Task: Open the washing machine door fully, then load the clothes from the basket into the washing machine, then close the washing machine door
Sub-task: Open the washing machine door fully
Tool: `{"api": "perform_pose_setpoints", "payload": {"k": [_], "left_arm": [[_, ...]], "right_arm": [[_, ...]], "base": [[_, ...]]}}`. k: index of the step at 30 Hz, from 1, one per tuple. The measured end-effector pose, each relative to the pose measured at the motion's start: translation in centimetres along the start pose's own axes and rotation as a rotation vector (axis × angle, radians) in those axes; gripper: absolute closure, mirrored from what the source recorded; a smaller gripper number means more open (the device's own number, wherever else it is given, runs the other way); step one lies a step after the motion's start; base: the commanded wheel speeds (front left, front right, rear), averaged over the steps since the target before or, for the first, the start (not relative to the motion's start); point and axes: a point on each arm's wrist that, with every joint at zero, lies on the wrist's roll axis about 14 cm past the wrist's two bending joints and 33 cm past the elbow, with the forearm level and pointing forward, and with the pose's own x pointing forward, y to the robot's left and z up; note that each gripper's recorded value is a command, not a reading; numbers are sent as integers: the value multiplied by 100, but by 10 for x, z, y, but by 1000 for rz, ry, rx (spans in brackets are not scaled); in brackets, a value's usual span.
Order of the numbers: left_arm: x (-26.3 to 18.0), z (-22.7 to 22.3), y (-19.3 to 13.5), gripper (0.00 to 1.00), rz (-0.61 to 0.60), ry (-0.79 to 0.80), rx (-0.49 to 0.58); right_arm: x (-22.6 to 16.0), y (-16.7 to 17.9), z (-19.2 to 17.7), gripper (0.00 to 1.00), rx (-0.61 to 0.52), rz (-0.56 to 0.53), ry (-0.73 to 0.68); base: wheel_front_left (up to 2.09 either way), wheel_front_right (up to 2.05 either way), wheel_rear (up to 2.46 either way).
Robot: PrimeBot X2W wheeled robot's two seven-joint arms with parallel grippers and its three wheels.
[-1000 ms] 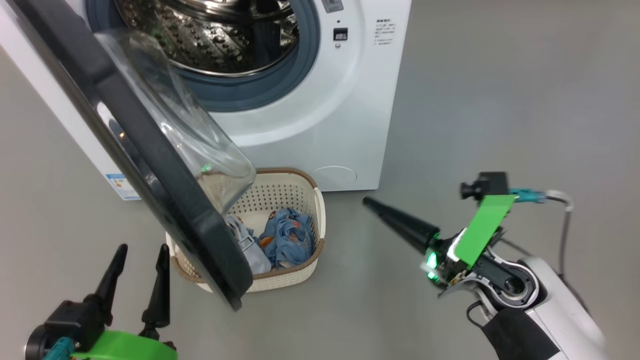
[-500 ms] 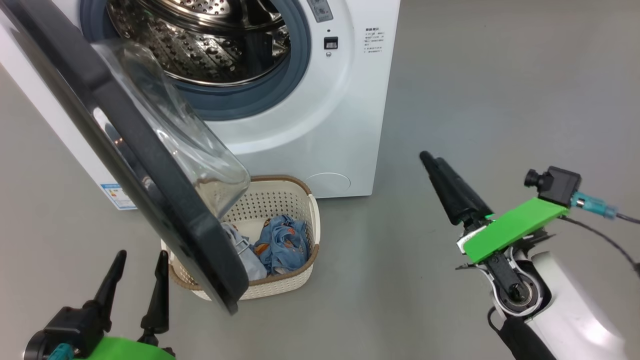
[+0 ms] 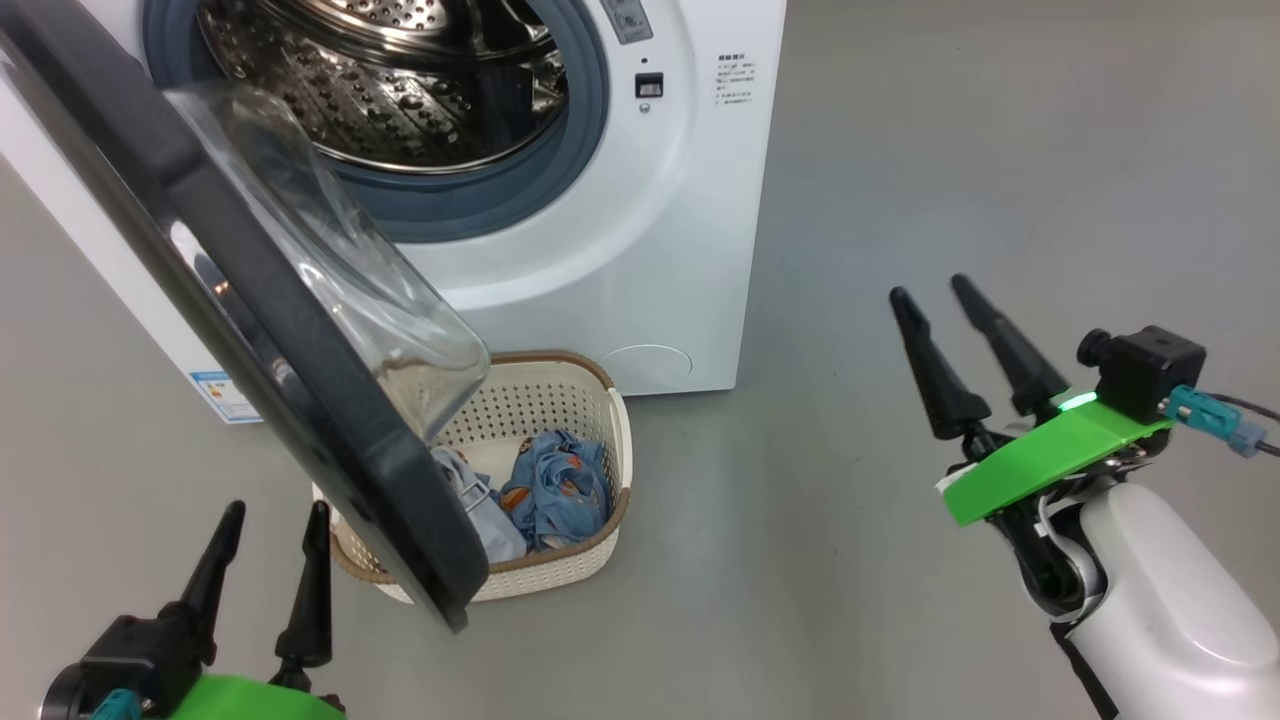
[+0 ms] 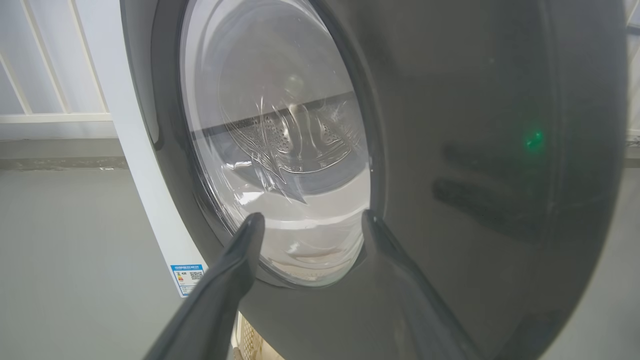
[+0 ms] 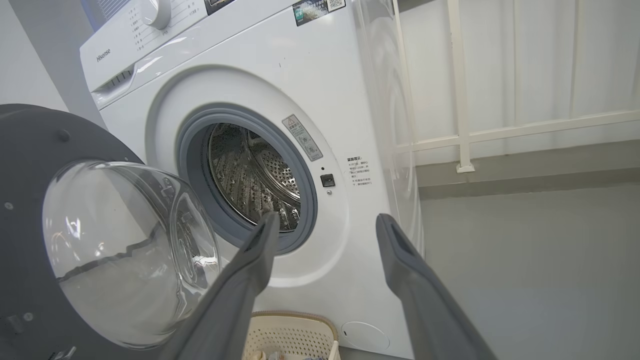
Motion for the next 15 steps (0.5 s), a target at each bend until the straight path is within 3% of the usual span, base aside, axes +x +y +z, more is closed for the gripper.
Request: {"api": "perform_pose_setpoints", "payload": {"k": [4,15], "left_arm": [[0,0,0,0,0,1,0],[0,0,1,0,5,0,7]], "right_arm": [[-2,0,7,0,-109,3,-24],[-29,-11,-3,0,-261,-49,-10]], "base": [[0,0,0],[0,0,0]]}}
